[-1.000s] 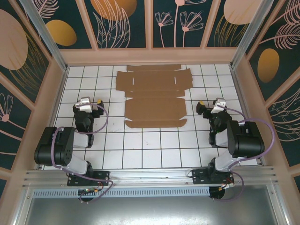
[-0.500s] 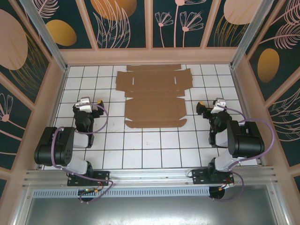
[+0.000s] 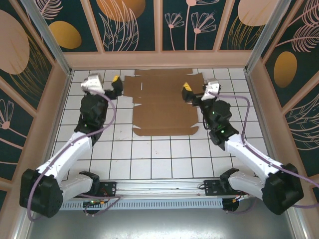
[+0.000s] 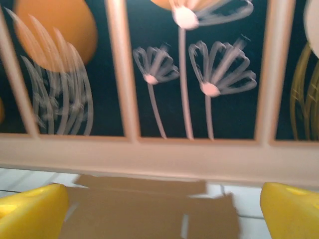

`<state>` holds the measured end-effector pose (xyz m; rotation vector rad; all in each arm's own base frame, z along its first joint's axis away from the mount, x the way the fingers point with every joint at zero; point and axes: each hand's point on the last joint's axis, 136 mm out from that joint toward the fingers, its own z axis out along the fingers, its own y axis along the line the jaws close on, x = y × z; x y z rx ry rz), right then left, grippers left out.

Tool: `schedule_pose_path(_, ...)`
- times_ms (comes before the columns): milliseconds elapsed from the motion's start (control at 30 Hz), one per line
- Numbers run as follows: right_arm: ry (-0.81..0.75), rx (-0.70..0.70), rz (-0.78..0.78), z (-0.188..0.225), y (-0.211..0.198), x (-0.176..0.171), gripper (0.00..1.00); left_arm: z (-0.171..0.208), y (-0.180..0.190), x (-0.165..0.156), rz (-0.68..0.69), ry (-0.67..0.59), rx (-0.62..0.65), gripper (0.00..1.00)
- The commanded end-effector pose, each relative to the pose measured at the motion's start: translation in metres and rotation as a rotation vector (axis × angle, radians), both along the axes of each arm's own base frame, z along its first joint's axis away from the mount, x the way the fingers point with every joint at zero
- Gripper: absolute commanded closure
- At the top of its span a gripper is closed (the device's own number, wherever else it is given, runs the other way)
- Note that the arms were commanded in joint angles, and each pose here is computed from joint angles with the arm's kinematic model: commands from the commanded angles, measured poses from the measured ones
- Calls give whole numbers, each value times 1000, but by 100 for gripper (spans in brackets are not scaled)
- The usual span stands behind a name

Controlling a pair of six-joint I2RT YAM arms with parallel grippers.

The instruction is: Fold the paper box

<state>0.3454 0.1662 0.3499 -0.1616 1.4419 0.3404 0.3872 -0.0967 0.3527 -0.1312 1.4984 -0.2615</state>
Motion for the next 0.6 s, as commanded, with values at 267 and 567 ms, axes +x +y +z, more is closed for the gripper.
schedule_pose_path(267,627,171,120,-103,18,31,1,-160,-90,10,-321,658,-404,1)
schedule_pose_path(567,906,77,87,-212,28,61,66,-246,-154,8,-453,865,-371,100)
